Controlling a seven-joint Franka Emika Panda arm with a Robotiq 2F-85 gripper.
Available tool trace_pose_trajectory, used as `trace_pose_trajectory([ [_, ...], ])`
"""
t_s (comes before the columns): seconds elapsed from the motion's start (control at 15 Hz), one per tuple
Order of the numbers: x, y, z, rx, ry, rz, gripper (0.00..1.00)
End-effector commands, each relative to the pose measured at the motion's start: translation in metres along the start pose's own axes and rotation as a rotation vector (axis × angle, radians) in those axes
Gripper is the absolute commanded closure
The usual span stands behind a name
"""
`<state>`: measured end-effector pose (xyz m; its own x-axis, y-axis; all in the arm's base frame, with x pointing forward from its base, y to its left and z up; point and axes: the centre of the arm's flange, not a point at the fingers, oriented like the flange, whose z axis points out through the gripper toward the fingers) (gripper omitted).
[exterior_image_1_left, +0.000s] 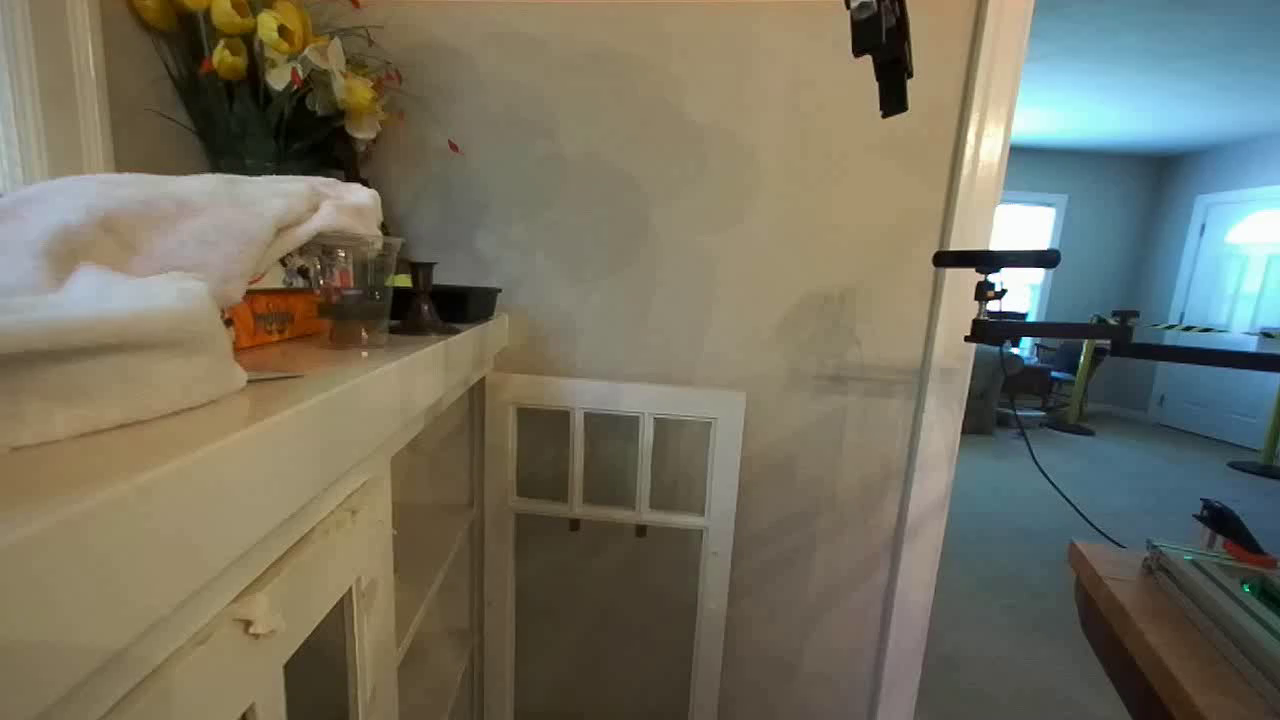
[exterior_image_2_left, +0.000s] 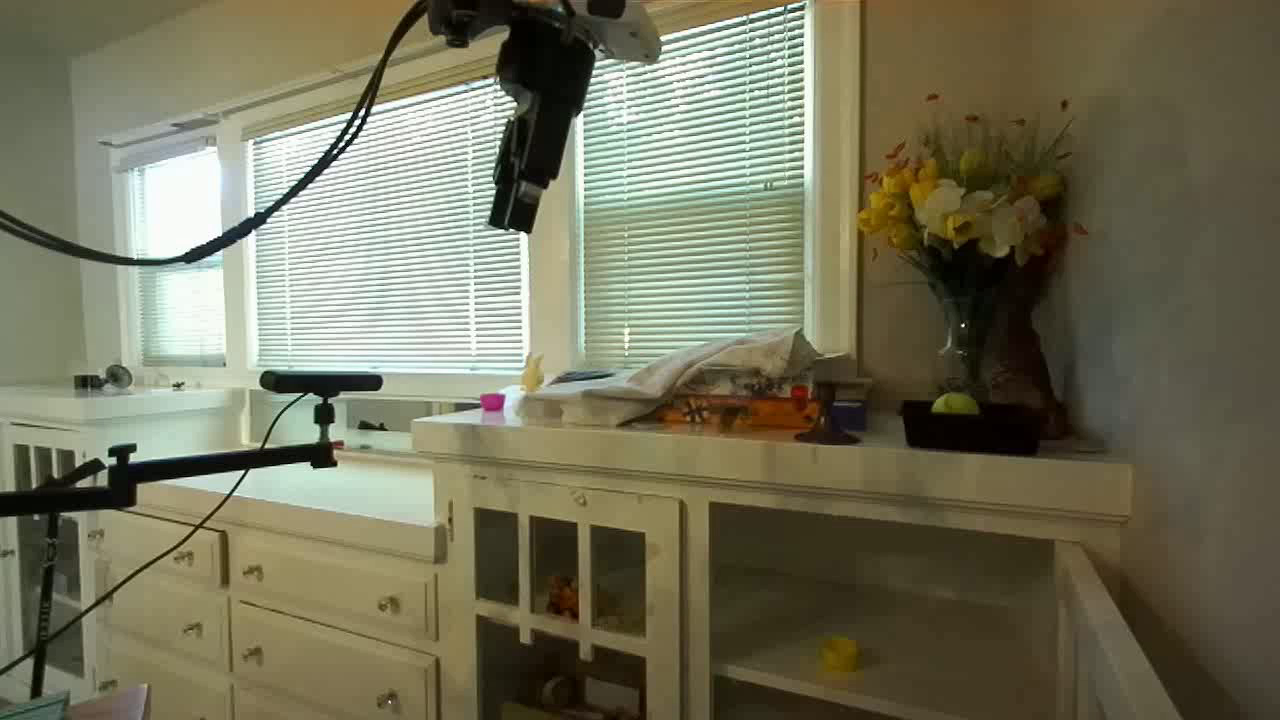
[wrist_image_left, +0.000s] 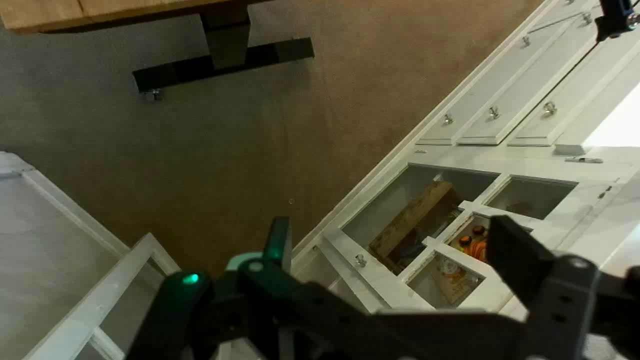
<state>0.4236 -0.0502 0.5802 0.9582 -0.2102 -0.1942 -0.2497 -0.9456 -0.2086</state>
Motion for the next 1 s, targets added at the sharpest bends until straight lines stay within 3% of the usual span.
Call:
trace_pose_trajectory([
  [0.0,0.0,0.0,0.0,0.0,0.0,0.0,0.0],
  [0.6,0.001,0.0,0.0,0.005,0.007,0.0,0.0],
  [0.93,0.02,0.0,-0.001,0.113,0.137,0.01,0.0],
])
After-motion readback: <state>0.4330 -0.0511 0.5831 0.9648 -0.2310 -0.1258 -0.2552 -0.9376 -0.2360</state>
